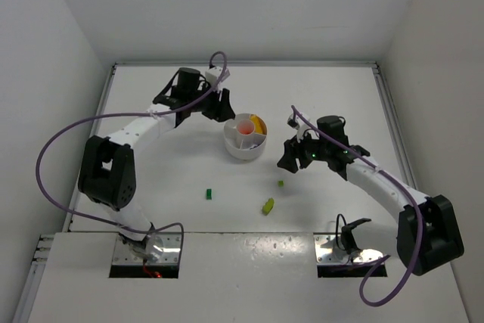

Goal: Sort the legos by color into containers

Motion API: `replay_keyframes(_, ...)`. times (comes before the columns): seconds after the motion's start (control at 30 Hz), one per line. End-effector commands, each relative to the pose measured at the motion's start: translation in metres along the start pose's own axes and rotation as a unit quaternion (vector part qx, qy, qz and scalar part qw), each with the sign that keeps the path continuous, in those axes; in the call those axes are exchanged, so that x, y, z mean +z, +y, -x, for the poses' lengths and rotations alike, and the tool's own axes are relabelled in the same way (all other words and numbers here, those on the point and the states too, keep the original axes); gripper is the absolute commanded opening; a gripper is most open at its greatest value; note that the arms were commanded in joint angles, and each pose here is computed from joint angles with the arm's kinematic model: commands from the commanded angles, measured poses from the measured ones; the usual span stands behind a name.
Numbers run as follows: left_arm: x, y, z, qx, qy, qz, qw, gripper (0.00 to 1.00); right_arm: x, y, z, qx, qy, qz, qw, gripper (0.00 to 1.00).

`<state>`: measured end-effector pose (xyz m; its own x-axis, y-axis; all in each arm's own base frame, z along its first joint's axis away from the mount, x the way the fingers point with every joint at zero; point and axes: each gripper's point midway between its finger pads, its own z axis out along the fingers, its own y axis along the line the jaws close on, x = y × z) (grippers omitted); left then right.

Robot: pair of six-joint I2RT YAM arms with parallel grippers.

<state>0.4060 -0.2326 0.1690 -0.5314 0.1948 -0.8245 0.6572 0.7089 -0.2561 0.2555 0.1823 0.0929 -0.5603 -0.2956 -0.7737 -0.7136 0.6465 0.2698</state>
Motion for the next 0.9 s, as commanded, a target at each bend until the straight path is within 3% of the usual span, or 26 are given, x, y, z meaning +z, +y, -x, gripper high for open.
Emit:
replay_keyframes(0.0, 0.0, -0.008, 0.021, -0.033, -0.024, -0.043, 0.998, 0.27, 0.0, 0.0, 0.019, -0.009, -0.024, 0.006, 1.0, 0.57)
replay_keyframes(0.43, 0.021, -0.005, 0.016, -0.097, -0.003, -0.082, 0.992, 0.32, 0.0, 0.001, 0.02, -0.009, -0.024, 0.01, 1.0, 0.57)
replay_keyframes(0.87, 0.026, -0.004, 0.012, -0.115, 0.002, -0.097, 0.989, 0.47, 0.001, 0.002, 0.011, -0.004, -0.017, 0.011, 1.0, 0.57)
